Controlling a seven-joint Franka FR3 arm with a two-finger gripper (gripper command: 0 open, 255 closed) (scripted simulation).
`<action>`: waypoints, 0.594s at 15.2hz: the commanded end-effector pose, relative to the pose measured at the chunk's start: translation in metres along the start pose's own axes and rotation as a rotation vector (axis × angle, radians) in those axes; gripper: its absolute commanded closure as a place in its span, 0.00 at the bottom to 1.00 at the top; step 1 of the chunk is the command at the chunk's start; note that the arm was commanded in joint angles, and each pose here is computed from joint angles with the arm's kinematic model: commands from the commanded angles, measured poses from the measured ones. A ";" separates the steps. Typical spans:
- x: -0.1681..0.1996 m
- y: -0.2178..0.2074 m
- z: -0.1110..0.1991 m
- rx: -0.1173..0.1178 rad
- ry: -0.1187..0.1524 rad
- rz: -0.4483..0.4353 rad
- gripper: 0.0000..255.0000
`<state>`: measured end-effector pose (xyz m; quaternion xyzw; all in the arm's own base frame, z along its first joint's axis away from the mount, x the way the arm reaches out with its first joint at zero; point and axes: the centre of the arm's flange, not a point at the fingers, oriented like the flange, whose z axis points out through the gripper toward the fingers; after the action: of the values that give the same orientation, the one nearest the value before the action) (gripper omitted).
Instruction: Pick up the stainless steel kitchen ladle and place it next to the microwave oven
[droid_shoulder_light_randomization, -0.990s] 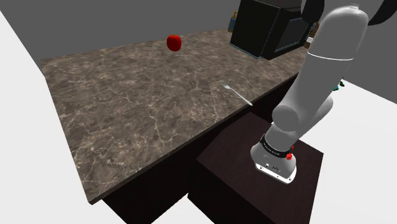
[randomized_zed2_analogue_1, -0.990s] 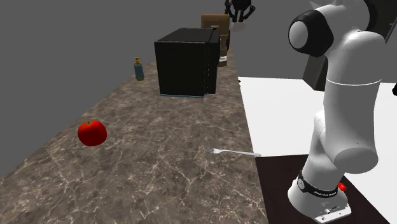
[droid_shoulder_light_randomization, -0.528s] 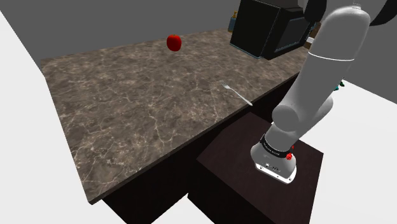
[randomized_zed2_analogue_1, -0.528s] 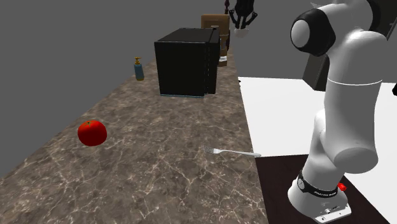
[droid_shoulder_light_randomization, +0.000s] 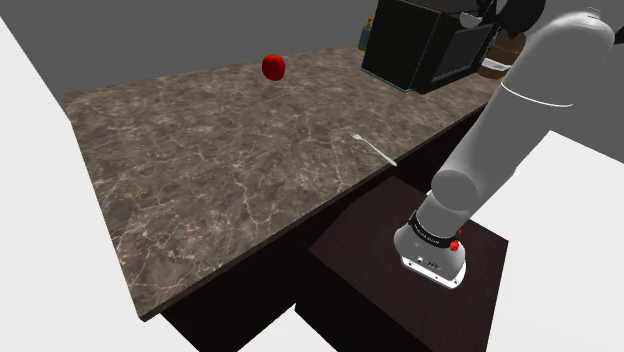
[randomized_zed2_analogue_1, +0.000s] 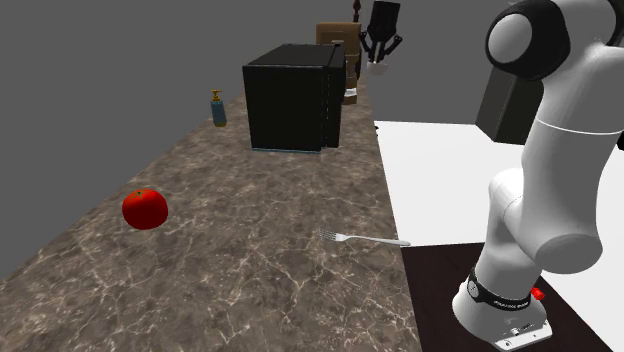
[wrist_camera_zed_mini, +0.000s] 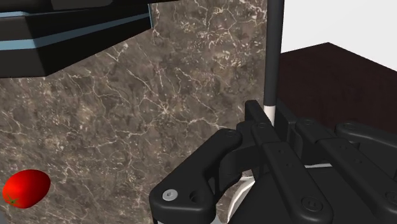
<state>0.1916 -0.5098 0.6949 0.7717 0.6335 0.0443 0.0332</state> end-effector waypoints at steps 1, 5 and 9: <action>0.000 0.000 0.011 0.000 -0.001 0.000 1.00; -0.001 -0.003 0.032 0.000 -0.001 0.000 1.00; -0.002 -0.005 0.053 0.000 -0.001 0.000 1.00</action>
<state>0.1931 -0.5106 0.6461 0.7718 0.6335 0.0442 0.0331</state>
